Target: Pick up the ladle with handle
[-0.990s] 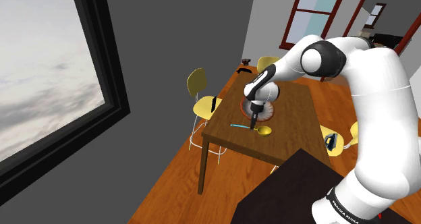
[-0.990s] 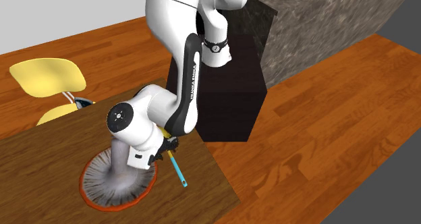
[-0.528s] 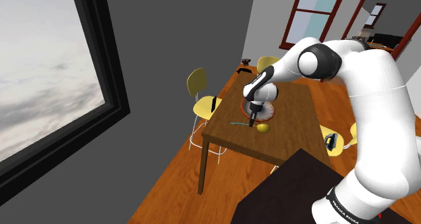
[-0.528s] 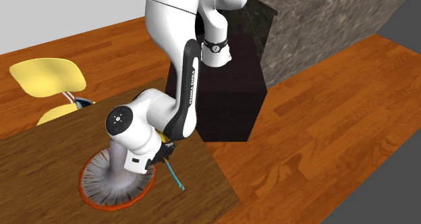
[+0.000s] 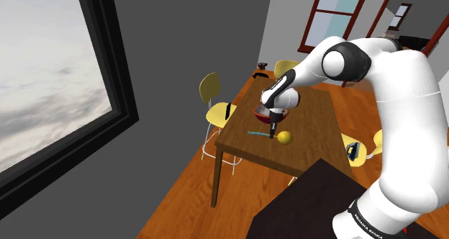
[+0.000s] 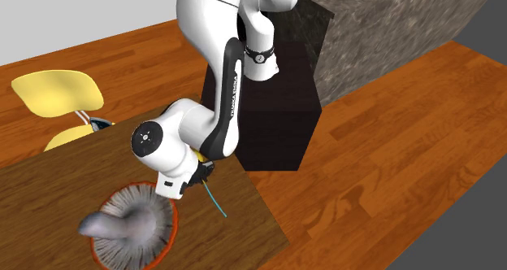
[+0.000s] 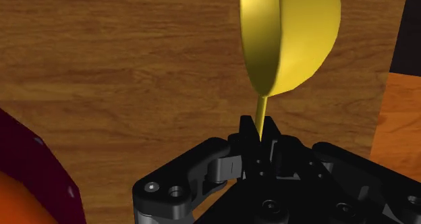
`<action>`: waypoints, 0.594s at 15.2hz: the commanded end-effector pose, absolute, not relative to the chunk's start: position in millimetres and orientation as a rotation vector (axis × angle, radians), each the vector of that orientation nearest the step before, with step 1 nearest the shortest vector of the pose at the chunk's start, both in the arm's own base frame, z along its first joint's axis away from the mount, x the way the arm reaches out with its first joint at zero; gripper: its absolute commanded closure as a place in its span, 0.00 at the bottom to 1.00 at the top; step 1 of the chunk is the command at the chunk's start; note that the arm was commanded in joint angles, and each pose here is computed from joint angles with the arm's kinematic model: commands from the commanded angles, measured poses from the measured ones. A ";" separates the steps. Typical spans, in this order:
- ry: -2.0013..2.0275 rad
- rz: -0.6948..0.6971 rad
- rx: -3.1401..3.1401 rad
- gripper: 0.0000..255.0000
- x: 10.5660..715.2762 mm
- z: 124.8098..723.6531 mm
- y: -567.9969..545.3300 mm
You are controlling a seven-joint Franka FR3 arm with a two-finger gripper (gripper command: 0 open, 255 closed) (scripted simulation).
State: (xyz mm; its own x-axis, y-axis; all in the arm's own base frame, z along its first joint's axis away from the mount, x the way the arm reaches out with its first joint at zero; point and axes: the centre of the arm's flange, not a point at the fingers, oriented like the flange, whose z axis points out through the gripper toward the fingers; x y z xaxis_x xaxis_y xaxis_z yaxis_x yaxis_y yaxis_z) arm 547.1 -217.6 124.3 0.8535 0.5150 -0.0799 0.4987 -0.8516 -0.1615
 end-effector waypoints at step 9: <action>-0.795 0.183 -2.893 1.00 545.8 173.0 -218.8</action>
State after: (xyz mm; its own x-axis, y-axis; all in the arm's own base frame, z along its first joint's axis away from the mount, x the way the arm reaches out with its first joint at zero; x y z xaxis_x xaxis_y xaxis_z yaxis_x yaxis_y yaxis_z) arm 546.6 -218.2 169.7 0.8535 0.5149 -0.0805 0.4984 -0.8516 -0.1621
